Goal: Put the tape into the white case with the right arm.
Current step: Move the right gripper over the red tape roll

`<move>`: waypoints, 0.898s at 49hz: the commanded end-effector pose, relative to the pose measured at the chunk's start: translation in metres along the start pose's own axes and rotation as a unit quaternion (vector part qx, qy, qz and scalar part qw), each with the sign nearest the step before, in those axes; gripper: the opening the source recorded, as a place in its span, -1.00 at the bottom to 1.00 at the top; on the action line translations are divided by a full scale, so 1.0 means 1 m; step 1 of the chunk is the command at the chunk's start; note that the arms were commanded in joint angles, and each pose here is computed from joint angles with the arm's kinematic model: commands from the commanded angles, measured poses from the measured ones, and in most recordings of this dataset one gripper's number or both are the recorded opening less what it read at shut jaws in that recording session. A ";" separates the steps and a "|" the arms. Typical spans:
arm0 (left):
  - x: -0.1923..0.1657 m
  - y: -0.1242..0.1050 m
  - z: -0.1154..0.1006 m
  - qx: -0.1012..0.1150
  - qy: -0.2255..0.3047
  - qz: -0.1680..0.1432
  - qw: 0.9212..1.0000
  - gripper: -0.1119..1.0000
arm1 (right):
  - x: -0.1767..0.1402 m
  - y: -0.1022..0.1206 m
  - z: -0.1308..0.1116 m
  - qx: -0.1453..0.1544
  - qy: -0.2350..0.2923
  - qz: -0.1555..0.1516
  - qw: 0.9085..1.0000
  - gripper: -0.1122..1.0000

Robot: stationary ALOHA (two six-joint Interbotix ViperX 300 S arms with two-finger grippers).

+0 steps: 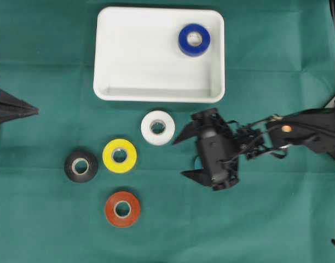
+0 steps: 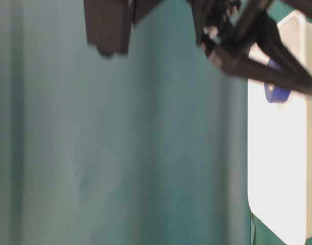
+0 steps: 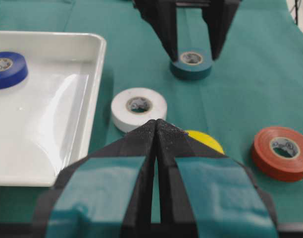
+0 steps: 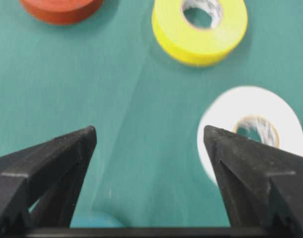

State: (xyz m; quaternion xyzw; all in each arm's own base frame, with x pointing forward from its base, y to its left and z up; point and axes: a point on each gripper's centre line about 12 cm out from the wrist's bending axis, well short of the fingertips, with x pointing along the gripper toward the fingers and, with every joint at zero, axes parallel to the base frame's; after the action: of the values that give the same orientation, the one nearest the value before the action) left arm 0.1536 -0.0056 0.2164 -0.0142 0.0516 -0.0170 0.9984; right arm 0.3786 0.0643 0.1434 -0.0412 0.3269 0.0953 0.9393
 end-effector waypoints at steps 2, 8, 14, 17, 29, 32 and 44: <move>0.001 0.000 0.002 -0.001 -0.002 -0.001 1.000 -0.79 | 0.015 0.004 0.027 -0.005 -0.020 0.003 1.000 0.32; 0.001 0.000 -0.001 -0.001 0.002 -0.001 1.000 -0.79 | 0.032 0.008 0.039 -0.008 -0.022 0.005 1.000 0.32; 0.000 0.000 -0.002 -0.001 0.003 -0.001 1.000 -0.79 | 0.048 0.012 0.053 -0.011 -0.029 0.007 0.999 0.32; 0.000 0.000 -0.003 -0.001 0.003 -0.001 1.000 -0.79 | 0.056 0.014 0.058 -0.013 -0.030 0.009 0.999 0.32; 0.000 0.000 -0.004 0.000 0.005 0.000 1.000 -0.79 | 0.082 0.025 0.077 -0.020 -0.044 0.017 0.999 0.32; 0.000 0.000 -0.005 0.000 0.006 0.000 1.000 -0.79 | 0.086 0.028 0.080 -0.022 -0.048 0.019 0.998 0.32; -0.001 0.000 -0.006 -0.001 0.005 0.000 1.000 -0.79 | 0.097 0.033 0.091 -0.024 -0.058 0.022 0.998 0.32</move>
State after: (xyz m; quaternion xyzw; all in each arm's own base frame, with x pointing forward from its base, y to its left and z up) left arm 0.1515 -0.0055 0.2066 -0.0139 0.0631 -0.0168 0.9978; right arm 0.4942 0.1195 0.1353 -0.0528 0.2933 0.1229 0.9466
